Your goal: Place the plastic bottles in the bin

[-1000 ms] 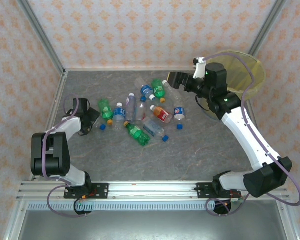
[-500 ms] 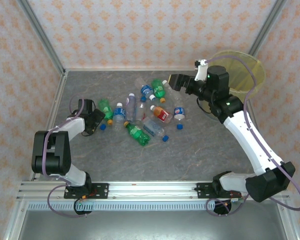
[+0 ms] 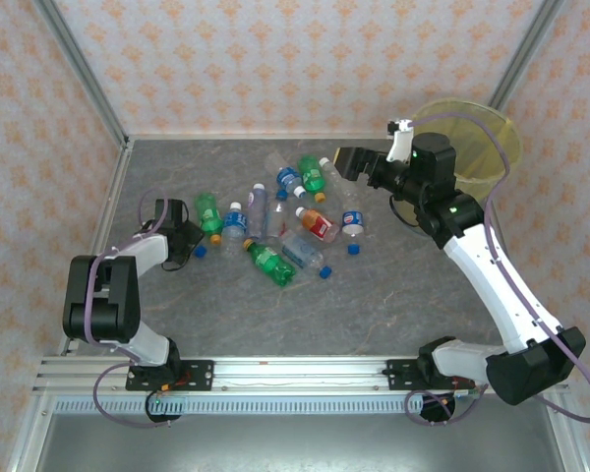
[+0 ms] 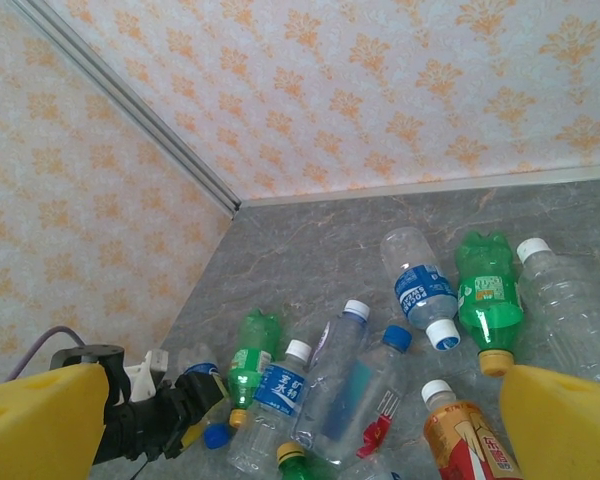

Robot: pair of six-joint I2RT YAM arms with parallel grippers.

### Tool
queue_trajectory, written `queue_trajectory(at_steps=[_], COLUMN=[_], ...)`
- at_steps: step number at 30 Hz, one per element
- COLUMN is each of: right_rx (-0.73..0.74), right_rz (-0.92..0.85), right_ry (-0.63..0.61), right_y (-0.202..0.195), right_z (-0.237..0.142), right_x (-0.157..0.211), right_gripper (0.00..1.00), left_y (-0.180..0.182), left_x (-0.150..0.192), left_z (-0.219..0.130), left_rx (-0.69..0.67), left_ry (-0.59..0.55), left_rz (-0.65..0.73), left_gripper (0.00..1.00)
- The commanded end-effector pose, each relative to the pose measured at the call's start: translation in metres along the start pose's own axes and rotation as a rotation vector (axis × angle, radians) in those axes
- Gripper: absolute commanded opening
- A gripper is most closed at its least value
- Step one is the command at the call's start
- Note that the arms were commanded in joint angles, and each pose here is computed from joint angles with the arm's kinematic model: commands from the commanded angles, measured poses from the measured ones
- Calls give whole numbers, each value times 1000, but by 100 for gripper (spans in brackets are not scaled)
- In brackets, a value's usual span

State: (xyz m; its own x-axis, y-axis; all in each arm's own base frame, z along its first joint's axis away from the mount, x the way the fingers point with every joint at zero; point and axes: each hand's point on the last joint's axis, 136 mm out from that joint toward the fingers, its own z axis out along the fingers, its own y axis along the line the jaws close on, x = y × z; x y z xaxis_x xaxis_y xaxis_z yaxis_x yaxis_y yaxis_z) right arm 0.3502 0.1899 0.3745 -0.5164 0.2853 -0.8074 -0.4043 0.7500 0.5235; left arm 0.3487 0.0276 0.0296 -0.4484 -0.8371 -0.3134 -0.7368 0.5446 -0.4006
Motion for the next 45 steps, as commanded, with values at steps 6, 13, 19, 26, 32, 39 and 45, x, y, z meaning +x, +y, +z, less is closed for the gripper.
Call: queue_trajectory(at_steps=[6, 13, 19, 26, 32, 39, 45], right_rx=[30, 60, 50, -43, -138, -252, -312], right_rz=[5, 33, 77, 88, 97, 95, 98], right_ry=[-41, -79, -154, -141, -94, -29, 55], right_y=[-2, -6, -4, 10, 29, 52, 66], right_z=[-4, -6, -15, -5, 15, 19, 25], right_x=[-7, -15, -25, -26, -35, -35, -27], right_gripper=[100, 100, 100, 100, 100, 93, 87], left_y=[-8, -40, -86, -144, -190, -238, -265], left_x=[-18, -28, -27, -12, 21, 85, 127], left_z=[-33, -69, -111, -172, -214, -253, -272], left_rx=[25, 95, 254, 495, 671, 840, 942], left_ry=[-105, -183, -261, -352, -380, -349, -294], left_rz=[49, 144, 264, 398, 560, 806, 931], left_gripper=[53, 51, 49, 47, 47, 47, 47])
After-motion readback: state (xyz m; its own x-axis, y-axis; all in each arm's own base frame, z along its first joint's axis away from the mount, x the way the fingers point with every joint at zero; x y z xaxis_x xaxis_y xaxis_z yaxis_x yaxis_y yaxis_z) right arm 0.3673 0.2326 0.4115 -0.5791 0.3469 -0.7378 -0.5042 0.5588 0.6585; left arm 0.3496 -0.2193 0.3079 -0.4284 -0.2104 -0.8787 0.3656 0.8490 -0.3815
